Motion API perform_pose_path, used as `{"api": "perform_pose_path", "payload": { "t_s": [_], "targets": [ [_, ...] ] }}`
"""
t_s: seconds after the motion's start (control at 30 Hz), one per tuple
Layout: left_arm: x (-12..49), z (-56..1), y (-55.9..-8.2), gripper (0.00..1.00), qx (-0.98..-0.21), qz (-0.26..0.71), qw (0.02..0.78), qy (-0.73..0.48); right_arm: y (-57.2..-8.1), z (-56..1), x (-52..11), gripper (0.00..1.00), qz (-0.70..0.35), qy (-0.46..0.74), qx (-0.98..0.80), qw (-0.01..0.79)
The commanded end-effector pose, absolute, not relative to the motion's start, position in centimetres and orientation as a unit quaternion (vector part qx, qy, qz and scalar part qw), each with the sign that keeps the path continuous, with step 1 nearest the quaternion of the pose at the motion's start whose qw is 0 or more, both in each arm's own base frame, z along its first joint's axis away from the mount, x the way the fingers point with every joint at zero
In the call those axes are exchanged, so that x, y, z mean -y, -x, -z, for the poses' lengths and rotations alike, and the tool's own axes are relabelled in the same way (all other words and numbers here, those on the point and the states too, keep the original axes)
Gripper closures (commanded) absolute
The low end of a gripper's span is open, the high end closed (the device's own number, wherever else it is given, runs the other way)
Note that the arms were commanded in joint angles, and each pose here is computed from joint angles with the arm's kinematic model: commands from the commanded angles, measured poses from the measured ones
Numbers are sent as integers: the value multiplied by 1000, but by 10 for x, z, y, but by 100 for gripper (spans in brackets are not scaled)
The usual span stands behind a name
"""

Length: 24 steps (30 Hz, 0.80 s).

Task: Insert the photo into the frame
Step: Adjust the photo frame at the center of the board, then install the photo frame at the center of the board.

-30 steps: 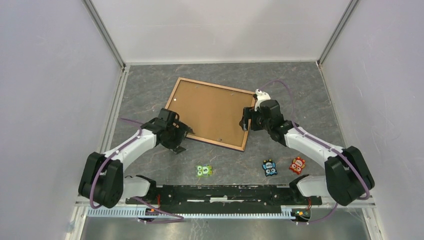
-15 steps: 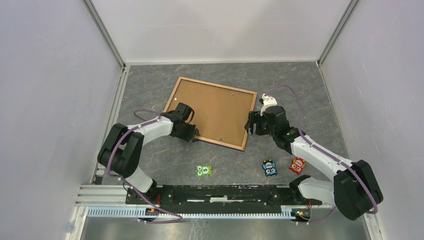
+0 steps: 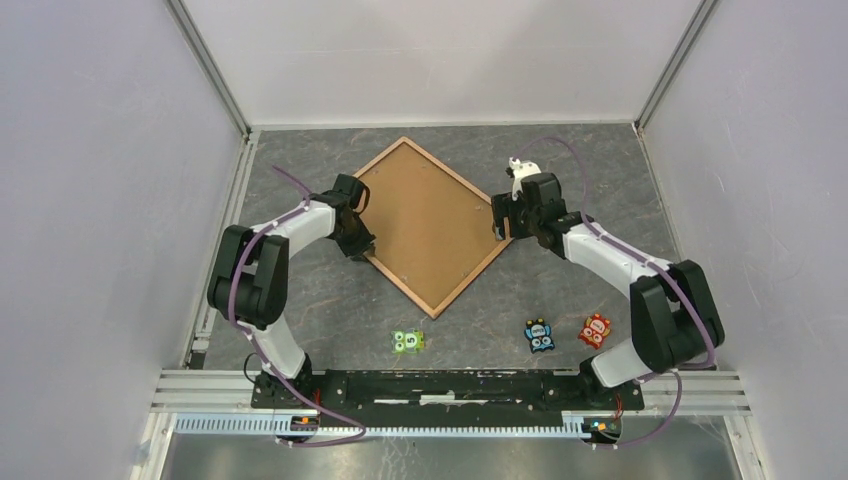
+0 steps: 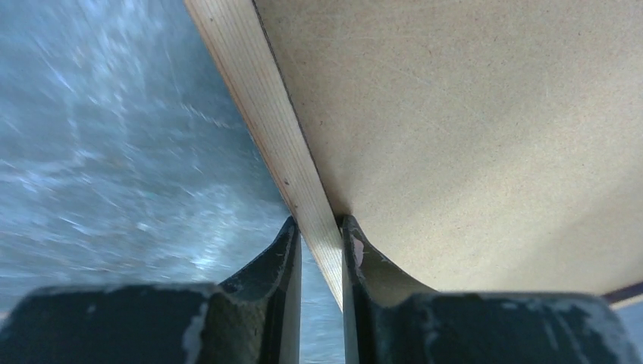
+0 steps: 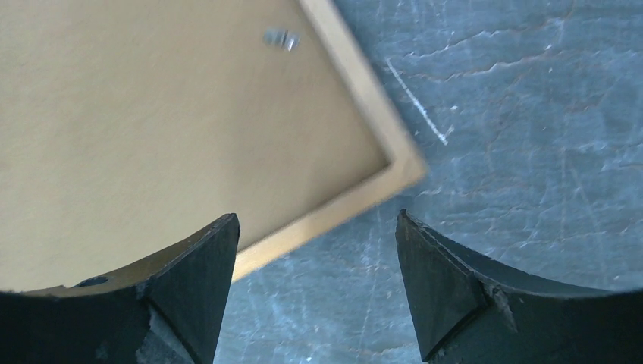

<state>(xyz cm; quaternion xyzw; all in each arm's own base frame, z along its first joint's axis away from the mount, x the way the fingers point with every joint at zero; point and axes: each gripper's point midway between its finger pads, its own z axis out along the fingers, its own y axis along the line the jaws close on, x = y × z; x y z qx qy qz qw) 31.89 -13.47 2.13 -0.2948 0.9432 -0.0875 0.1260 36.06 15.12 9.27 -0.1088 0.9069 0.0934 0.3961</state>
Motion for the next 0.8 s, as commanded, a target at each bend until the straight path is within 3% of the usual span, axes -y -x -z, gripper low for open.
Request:
{"api": "perform_pose_path", "payload": {
  "t_s": [0.0,0.3,0.77],
  "targets": [
    [94,-25,-310,98,-990,7,112,80,-383,-95,-152,18,-70,163,-900,398],
    [85,-34,-328,98,-988,17,130,79,-396,-73,-188,22,-142,224,-889,373],
    [81,-25,-332,98,-986,32,120,116,-333,-42,-192,24,-128,277,-890,338]
  ]
}}
